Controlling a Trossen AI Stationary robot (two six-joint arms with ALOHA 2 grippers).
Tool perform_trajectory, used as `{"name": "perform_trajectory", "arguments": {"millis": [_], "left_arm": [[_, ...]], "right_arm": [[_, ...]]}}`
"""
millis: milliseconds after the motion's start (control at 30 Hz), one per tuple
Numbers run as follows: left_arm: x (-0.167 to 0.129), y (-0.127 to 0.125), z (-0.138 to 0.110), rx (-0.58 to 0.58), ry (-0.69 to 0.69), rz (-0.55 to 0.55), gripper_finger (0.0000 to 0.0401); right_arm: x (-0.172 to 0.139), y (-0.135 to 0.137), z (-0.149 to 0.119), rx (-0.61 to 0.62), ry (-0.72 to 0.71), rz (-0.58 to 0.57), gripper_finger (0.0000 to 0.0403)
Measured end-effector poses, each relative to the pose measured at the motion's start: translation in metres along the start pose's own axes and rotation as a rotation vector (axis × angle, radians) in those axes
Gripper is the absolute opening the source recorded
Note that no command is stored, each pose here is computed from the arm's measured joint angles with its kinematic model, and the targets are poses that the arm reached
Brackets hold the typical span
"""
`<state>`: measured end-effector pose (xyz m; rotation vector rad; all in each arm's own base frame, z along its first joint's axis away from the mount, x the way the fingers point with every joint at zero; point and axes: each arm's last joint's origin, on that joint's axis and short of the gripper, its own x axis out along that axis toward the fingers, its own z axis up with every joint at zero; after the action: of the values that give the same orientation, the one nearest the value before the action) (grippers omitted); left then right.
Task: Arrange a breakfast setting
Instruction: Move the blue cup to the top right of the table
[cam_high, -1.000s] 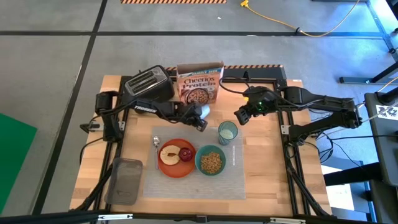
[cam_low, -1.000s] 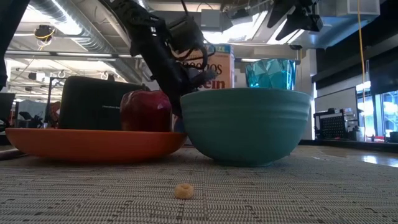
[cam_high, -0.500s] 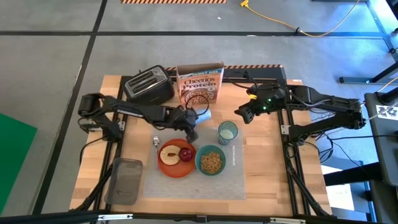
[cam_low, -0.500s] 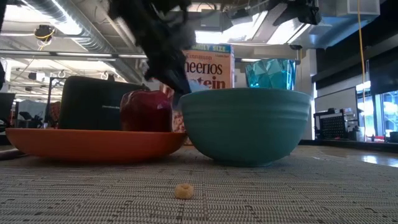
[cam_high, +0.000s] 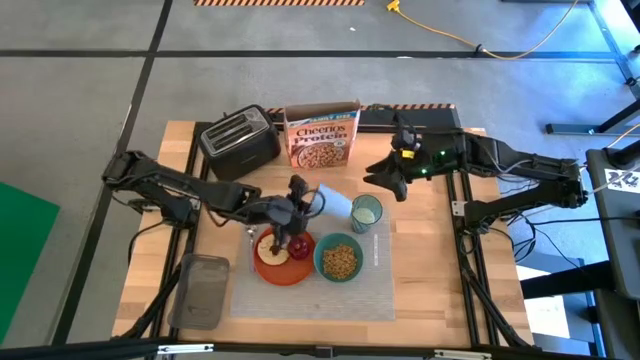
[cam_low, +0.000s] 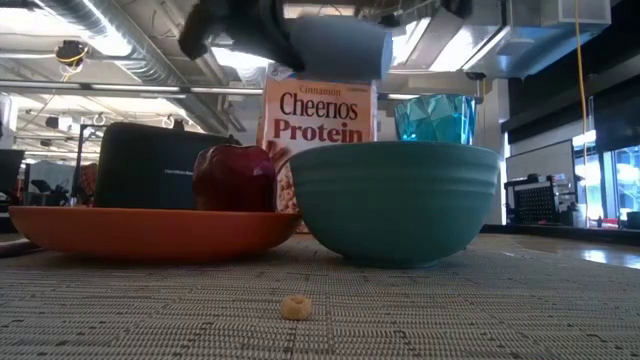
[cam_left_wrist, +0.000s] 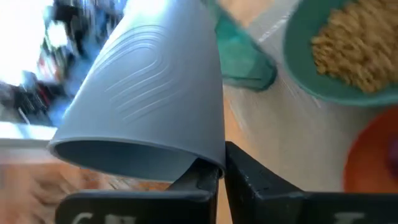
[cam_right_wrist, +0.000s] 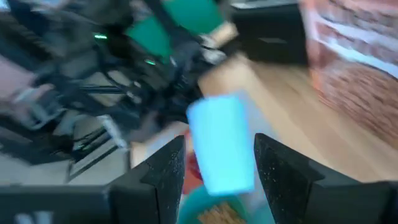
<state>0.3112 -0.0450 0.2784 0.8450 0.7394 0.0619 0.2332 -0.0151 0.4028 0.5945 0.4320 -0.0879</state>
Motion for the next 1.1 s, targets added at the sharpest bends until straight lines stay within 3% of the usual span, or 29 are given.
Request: {"name": "perform_trajectory", "arguments": {"millis": [133,233,300,433,600,700,833,1100], "left_arm": [[-0.009,0.010,0.008,0.215,0.035,0.117,0.0011],[-0.011,0.026,0.015,0.383,0.120,0.221,0.0012],[-0.009,0.036,0.019,0.490,0.121,0.218,0.0012],[-0.007,0.053,0.031,0.672,0.051,0.196,0.0012],[-0.001,0.063,0.040,0.895,-0.028,0.166,0.0013],[-0.001,0.066,0.044,0.955,-0.100,0.157,0.0013],[-0.002,0.068,0.048,0.982,-0.181,0.167,0.0013],[0.000,0.065,0.052,1.063,-0.300,0.159,0.0013]], "right_arm": [[-0.001,0.010,0.011,-0.062,-0.086,0.146,0.0182],[0.000,0.012,0.016,-0.027,-0.153,0.138,0.0182],[0.004,0.012,0.017,-0.079,-0.130,0.135,0.0182],[0.002,0.019,0.027,-0.285,-0.078,0.134,0.0182],[-0.008,0.030,0.039,-0.655,0.034,0.102,0.0182],[-0.011,0.035,0.047,-0.786,0.111,0.093,0.0182],[-0.009,0.042,0.054,-0.835,0.218,0.192,0.0182],[0.026,0.050,0.061,-0.770,0.340,0.448,0.0182]]}}
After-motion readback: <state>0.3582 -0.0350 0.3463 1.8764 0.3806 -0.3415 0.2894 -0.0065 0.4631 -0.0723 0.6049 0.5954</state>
